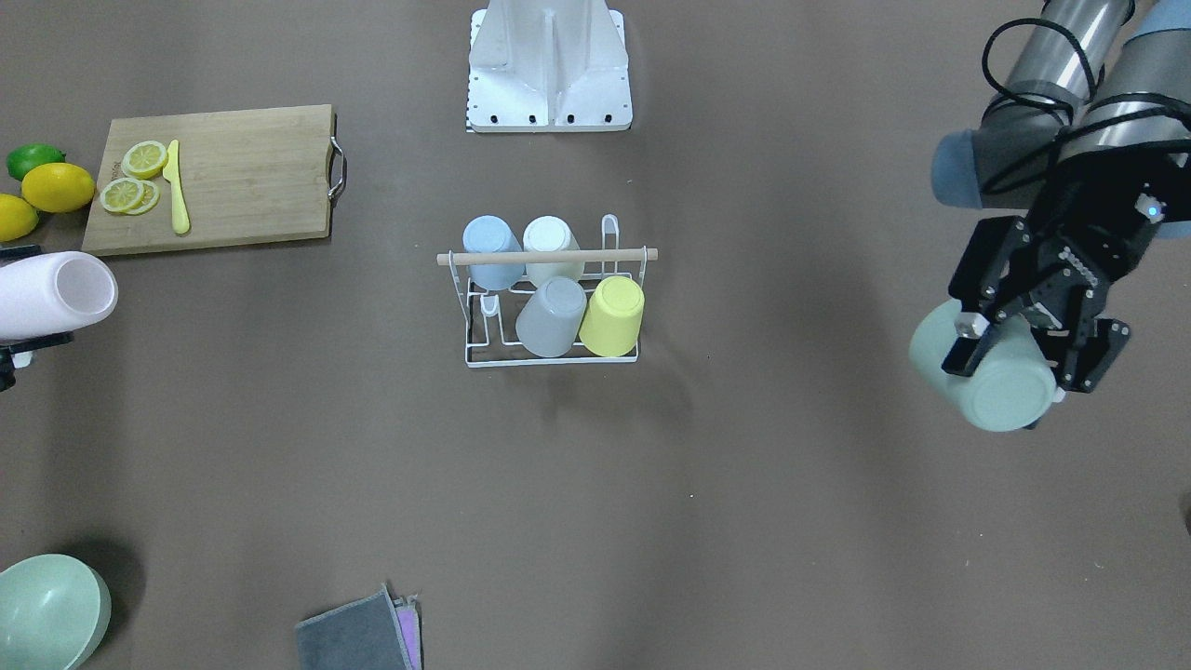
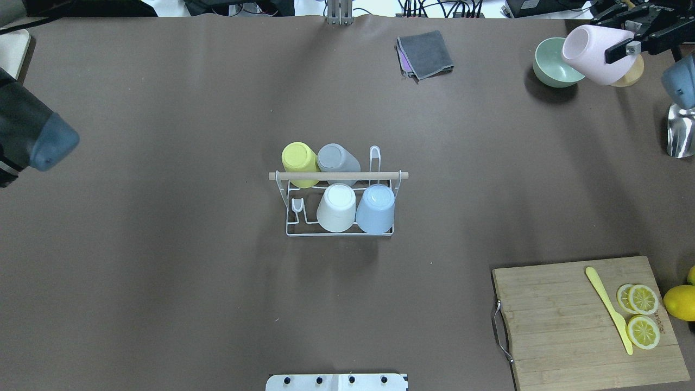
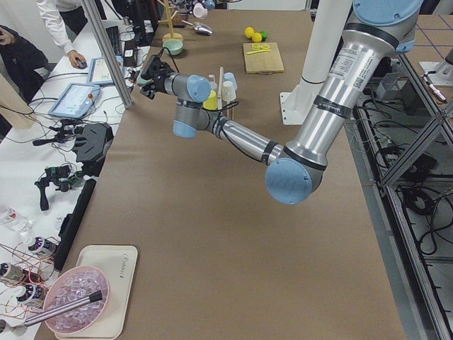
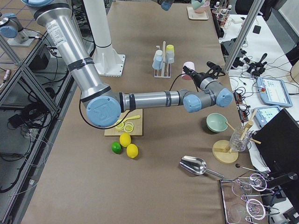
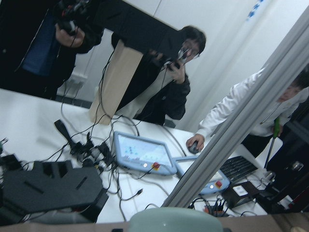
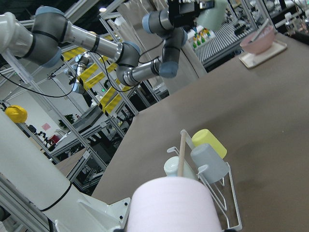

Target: Place cup on cup holder

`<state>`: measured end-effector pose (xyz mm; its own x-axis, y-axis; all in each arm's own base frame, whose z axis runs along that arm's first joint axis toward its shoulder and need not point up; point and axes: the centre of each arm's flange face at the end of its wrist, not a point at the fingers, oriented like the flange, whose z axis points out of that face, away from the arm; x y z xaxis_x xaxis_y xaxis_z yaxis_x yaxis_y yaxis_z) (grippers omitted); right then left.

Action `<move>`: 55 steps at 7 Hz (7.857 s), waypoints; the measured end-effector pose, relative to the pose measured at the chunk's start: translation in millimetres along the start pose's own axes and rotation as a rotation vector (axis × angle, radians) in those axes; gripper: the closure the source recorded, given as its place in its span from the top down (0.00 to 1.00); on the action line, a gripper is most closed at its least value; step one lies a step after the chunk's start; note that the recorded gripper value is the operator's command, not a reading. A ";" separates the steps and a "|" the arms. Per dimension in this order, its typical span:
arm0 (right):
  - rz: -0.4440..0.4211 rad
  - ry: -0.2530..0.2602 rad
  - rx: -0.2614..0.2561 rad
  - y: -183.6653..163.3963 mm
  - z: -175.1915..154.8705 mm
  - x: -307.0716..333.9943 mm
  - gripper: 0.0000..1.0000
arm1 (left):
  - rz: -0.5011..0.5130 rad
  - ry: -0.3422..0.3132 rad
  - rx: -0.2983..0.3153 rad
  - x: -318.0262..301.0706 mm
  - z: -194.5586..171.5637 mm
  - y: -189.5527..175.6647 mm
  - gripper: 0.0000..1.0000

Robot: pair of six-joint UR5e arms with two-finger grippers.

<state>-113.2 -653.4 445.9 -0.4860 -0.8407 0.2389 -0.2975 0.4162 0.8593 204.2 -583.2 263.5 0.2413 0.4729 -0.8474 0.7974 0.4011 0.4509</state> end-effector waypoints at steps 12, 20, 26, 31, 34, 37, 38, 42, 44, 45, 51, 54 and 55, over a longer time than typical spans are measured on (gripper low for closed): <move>-0.559 -0.255 0.486 57.2 240.2 96.0 0.40 | 0.005 -0.025 0.108 209.5 -18.3 304.2 0.00; -0.728 -0.257 0.426 17.1 326.5 115.3 0.41 | 0.005 -0.063 0.105 212.8 -23.0 340.3 0.00; -0.649 -0.303 0.426 45.2 385.7 109.0 0.44 | 0.077 -0.081 0.105 203.5 -21.7 347.9 0.98; -0.631 -0.294 0.423 48.4 388.3 109.9 0.47 | 0.120 -0.101 0.143 195.5 -18.9 331.8 0.98; -0.663 -0.292 0.428 45.0 390.3 109.4 0.50 | 0.180 -0.169 0.231 159.1 2.0 260.4 0.98; -0.670 -0.288 0.430 46.4 389.2 109.6 1.00 | 0.298 -0.266 0.273 57.7 5.1 169.9 0.98; -0.668 -0.287 0.433 45.4 389.0 109.9 1.00 | 0.334 -0.307 0.265 18.5 -5.3 150.8 0.98; -0.666 -0.279 0.436 43.2 383.0 111.1 0.99 | 0.397 -0.308 0.049 -97.8 -70.9 97.3 0.98; -0.564 -0.247 0.458 38.8 363.2 111.5 0.99 | 0.383 -0.289 -0.161 -152.9 -130.2 72.4 0.98; -0.412 -0.244 0.486 36.4 345.3 106.2 0.99 | 0.346 -0.299 -0.295 -178.1 -157.7 68.6 0.98; 1.153 -0.203 0.409 57.7 171.2 33.3 0.99 | 0.138 -0.649 -1.014 -281.1 -248.1 114.0 0.97; 1.601 -0.026 0.224 144.5 160.0 10.6 0.99 | 0.049 -0.736 -1.286 -303.7 -300.4 100.9 0.97; 1.703 0.068 0.101 139.6 148.9 -2.0 0.99 | 0.008 -0.759 -1.344 -309.5 -315.6 92.2 0.97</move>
<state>-276.2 -542.0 498.0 -0.2527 0.5332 0.8074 0.4338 0.8083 -0.3981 28.5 -445.0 655.8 0.7904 0.1483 -0.5944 -0.1740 0.9846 0.0144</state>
